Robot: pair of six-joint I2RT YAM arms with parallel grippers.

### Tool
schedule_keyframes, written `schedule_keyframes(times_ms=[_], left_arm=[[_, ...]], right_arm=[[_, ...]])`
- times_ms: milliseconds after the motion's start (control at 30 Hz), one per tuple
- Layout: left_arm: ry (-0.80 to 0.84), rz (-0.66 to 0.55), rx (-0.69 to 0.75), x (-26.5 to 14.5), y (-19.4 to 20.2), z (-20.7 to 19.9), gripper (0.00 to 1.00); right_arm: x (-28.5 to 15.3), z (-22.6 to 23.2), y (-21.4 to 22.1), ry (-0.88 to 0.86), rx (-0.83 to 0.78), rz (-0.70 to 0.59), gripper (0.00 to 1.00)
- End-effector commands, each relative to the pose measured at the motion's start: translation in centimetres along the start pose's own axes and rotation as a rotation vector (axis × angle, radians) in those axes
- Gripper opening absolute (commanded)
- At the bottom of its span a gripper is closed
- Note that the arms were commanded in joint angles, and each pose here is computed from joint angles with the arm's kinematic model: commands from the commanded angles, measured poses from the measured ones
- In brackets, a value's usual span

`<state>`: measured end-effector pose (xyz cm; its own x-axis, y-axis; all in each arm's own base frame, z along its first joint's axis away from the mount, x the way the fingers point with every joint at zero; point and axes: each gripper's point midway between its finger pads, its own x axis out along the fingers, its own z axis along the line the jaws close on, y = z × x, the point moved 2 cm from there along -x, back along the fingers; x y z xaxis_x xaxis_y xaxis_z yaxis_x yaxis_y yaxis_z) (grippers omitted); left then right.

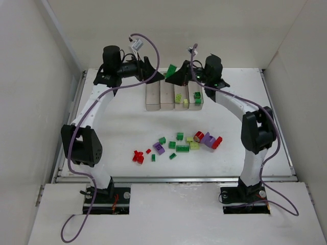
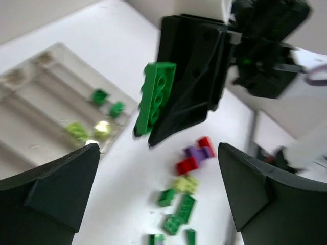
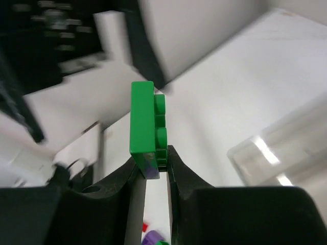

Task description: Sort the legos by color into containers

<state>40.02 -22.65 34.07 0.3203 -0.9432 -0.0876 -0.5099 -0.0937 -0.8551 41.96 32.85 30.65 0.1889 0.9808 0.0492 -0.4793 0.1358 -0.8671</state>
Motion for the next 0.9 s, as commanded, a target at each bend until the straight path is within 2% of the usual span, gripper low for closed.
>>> schedule_keyframes(times_ms=[0, 33, 67, 100, 133, 167, 200, 233, 267, 333, 433, 467, 533, 600, 633, 667, 767, 867], left_arm=[[-0.288, 0.026, 0.253, -2.4, -2.8, 1.7, 1.00], [-0.388, 0.046, 0.307, -3.0, -2.9, 3.5, 1.00], [-0.480, 0.081, 0.423, -3.6, -3.0, 5.0, 1.00], [-0.680, 0.081, 0.489, -5.8, -4.3, 7.0, 1.00], [-0.772, 0.106, 0.526, -6.9, -4.0, 8.3, 1.00], [-0.854, 0.111, 0.578, -8.2, -4.5, 8.8, 1.00], [-0.919, 0.137, 0.655, -9.0, -4.8, 9.3, 1.00], [-1.062, 0.177, 0.660, -11.0, -3.8, 11.0, 1.00], [-1.133, 0.140, 0.704, -11.9, -4.8, 11.3, 1.00], [-1.313, 0.132, 0.737, -14.2, -5.1, 11.9, 1.00], [-1.466, 0.044, 0.742, -15.5, -5.8, 12.0, 1.00], [-1.523, 0.059, 0.716, -16.2, -5.2, 12.5, 1.00], [-1.555, 0.017, 0.671, -15.9, -5.2, 12.3, 1.00], [-1.523, 0.048, 0.622, -15.5, -4.2, 12.3, 1.00], [-1.495, 0.065, 0.623, -15.1, -4.1, 12.3, 1.00], [-1.440, 0.073, 0.630, -14.5, -3.9, 11.9, 1.00], [-1.356, 0.129, 0.628, -13.6, -2.3, 11.5, 1.00], [-1.280, 0.226, 0.644, -12.4, 0.1, 11.4, 1.00]], right_arm=[[-4.6, -5.1, -3.0, 0.338, 0.025, -0.135, 0.00], [-5.7, -7.1, -2.5, 0.452, 0.052, -0.137, 0.00], [-7.2, -8.6, -1.0, 0.595, 0.073, -0.072, 0.00], [-8.5, -10.1, -0.6, 0.721, 0.063, -0.050, 0.00], [-11.0, -12.2, -1.0, 0.933, 0.036, -0.059, 0.00], [-12.0, -13.1, -1.7, 1.028, 0.013, -0.042, 0.00], [-13.7, -14.7, 1.0, 1.137, 0.036, 0.084, 0.00], [-14.8, -15.6, 1.4, 1.215, 0.026, 0.126, 0.00], [-16.3, -16.6, 1.6, 1.314, 0.003, 0.165, 0.00], [-17.0, -17.9, 2.8, 1.366, -0.004, 0.277, 0.00], [-16.9, -18.9, 3.8, 1.358, -0.004, 0.329, 0.00], [-16.9, -18.9, 3.8, 1.358, -0.003, 0.329, 0.00], [-16.7, -19.6, 4.3, 1.360, 0.001, 0.338, 0.00], [-16.5, -20.0, 4.5, 1.351, 0.006, 0.343, 0.04], [-16.5, -20.0, 4.5, 1.351, 0.006, 0.343, 0.30], [-16.3, -20.2, 5.0, 1.339, 0.014, 0.352, 0.42], [-15.8, -20.1, 4.9, 1.313, 0.014, 0.342, 0.54], [-15.6, -19.9, 5.1, 1.289, 0.018, 0.341, 0.56]])
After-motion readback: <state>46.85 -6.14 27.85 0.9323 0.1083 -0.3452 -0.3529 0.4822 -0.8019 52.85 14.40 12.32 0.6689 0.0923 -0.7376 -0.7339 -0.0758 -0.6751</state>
